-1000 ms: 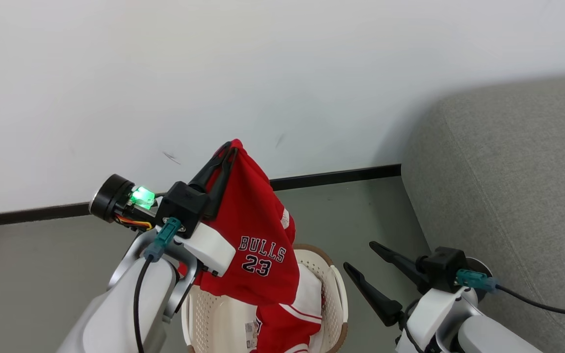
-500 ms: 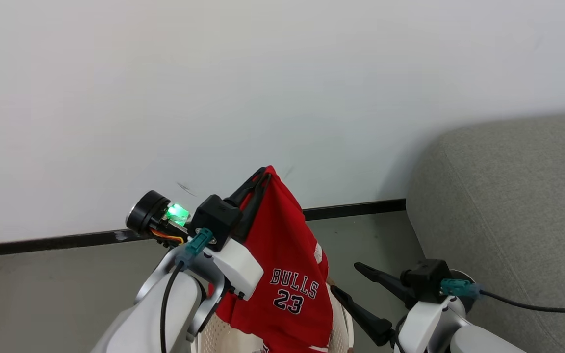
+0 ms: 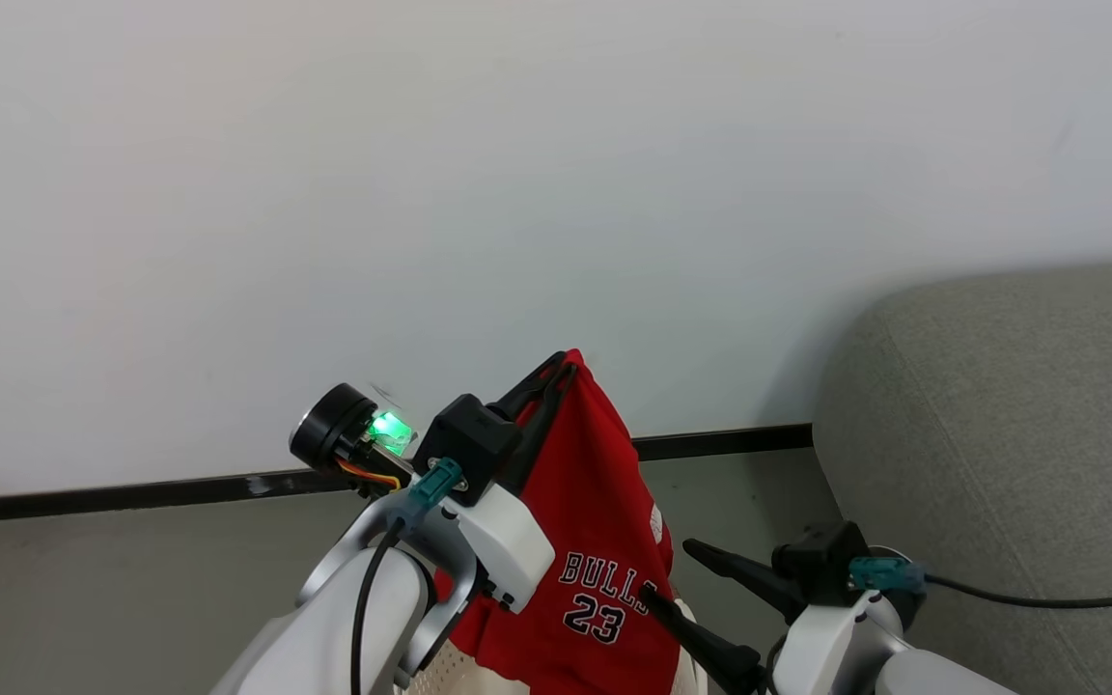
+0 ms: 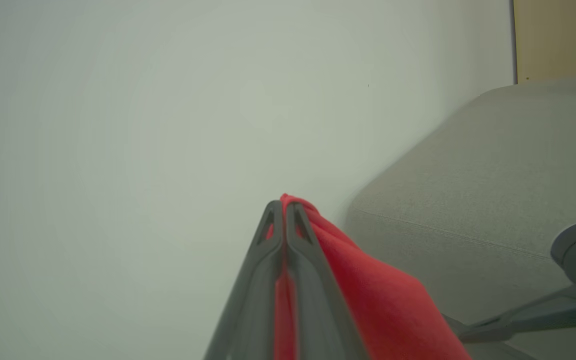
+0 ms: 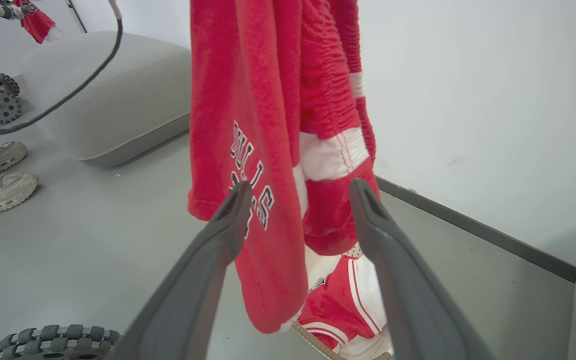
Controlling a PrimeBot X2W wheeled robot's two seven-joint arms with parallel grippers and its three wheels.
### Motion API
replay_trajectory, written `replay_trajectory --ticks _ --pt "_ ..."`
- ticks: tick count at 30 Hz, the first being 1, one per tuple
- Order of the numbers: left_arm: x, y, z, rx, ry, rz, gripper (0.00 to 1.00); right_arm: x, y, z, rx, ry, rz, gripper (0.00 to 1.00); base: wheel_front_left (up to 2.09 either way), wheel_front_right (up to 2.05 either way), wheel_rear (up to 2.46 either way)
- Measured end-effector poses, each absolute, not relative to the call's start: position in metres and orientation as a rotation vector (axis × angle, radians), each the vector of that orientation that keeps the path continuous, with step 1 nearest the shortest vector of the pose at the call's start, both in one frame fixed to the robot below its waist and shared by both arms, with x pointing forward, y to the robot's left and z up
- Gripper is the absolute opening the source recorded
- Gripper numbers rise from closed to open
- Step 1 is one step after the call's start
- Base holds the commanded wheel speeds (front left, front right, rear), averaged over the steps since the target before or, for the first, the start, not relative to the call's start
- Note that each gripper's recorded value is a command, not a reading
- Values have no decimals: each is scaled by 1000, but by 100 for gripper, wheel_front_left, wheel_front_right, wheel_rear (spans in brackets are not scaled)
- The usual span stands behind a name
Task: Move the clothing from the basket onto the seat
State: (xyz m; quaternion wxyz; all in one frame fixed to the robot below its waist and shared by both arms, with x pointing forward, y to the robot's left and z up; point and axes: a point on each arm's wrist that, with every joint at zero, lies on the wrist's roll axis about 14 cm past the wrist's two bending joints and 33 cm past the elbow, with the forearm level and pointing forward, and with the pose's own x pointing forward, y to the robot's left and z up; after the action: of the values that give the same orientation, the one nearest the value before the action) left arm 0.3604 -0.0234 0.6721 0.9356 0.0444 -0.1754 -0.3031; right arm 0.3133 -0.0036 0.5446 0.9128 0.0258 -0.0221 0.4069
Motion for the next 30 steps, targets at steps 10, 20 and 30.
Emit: replay_trajectory --ticks 10,20,30 --pt "351 -30 674 85 -350 -639 0 306 24 534 21 16 931 100 0 0 0" --pt "353 -19 668 63 -311 -614 0 300 49 523 -23 59 1022 0 0 0 0" --pt "362 -4 636 -8 -202 -553 0 325 8 529 0 29 909 0 0 0 0"
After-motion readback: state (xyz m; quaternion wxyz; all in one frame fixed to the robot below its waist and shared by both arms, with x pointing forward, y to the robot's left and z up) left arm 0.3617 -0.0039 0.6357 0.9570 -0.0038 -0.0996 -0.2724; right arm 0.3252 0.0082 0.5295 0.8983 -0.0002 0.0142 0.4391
